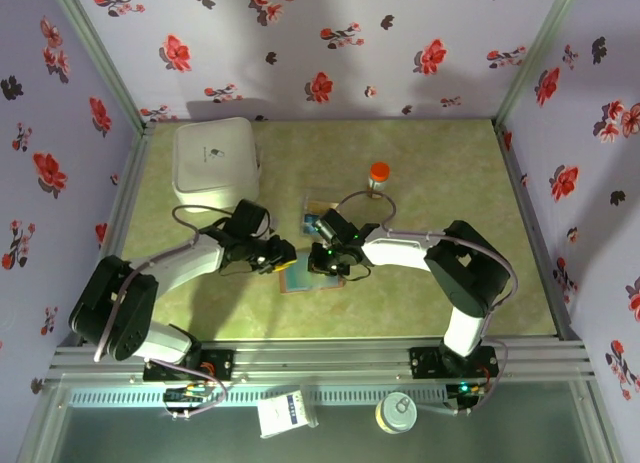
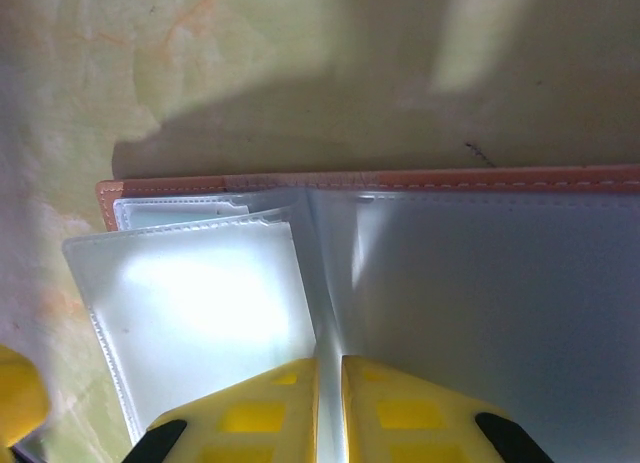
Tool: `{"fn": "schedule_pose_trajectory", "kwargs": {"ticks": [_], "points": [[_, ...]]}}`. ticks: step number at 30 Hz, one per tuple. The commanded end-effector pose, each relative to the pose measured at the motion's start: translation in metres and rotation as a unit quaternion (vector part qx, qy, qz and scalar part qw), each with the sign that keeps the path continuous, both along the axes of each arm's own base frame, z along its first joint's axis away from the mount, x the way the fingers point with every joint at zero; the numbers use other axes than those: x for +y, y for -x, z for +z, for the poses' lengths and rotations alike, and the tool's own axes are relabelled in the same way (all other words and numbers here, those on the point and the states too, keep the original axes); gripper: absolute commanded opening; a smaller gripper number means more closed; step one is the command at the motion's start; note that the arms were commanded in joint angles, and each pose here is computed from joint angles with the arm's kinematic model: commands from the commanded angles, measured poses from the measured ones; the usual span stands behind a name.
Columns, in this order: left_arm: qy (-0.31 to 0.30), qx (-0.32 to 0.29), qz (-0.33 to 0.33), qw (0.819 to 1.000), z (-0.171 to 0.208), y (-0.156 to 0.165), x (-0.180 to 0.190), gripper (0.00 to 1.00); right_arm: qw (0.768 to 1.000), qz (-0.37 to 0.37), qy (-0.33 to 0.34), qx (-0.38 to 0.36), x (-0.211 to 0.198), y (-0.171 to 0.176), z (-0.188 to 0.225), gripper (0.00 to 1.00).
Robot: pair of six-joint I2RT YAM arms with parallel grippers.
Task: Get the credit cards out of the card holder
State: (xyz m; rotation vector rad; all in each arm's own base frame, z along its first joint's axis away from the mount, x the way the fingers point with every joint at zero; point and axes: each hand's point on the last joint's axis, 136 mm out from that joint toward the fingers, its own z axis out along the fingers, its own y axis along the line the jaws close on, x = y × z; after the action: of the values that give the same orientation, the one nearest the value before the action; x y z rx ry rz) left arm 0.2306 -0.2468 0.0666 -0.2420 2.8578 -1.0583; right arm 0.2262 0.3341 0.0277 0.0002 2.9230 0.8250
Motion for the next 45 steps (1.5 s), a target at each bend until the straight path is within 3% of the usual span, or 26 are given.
{"fn": "schedule_pose_trajectory", "kwargs": {"ticks": [1, 16, 26, 36, 45], "points": [[0.013, 0.019, -0.001, 1.000, -0.009, 0.005, -0.007, 0.26, 1.000, -0.006, 0.002, 0.000, -0.006, 0.000, 0.003, 0.14], [0.020, 0.029, -0.007, 0.999, -0.017, 0.008, -0.017, 0.25, 1.000, -0.006, -0.002, -0.002, -0.004, -0.002, 0.005, 0.15], [0.029, 0.014, -0.013, 0.999, 0.001, -0.001, -0.028, 0.25, 0.999, -0.017, -0.005, -0.046, -0.020, -0.015, 0.039, 0.19], [0.026, 0.015, -0.038, 0.999, 0.002, -0.005, -0.054, 0.29, 0.994, -0.019, 0.086, -0.067, -0.070, -0.018, 0.044, 0.28], [0.020, 0.024, -0.060, 0.998, -0.008, -0.009, -0.080, 0.34, 0.991, 0.000, 0.126, -0.045, -0.083, -0.009, 0.029, 0.35]]}}
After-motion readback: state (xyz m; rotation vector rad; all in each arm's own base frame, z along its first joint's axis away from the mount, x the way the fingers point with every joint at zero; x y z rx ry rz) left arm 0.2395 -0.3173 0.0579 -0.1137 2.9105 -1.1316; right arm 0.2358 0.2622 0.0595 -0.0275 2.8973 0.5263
